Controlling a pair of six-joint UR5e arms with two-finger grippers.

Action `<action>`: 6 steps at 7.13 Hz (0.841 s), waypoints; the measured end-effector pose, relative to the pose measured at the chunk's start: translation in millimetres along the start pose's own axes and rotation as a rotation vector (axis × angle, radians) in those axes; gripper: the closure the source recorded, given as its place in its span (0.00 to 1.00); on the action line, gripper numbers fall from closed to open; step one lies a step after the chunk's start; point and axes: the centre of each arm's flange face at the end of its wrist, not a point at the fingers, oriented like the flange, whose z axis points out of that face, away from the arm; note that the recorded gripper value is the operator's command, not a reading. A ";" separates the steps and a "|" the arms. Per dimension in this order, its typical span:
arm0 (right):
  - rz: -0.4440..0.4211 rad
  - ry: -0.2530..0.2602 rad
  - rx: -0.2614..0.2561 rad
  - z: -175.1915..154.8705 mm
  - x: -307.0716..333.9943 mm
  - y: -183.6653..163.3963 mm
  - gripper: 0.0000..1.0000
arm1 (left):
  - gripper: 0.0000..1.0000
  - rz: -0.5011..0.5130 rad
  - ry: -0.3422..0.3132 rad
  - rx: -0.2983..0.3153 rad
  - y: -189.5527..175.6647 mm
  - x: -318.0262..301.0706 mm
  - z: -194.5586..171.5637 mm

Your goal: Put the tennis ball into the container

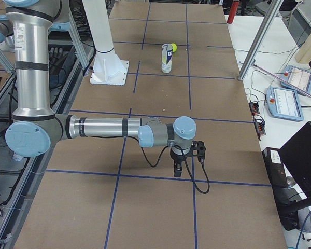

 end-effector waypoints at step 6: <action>0.000 0.000 0.000 0.2 0.2 0.2 0.00 | 0.00 0.002 0.002 0.018 -2.0 -2.4 -5.1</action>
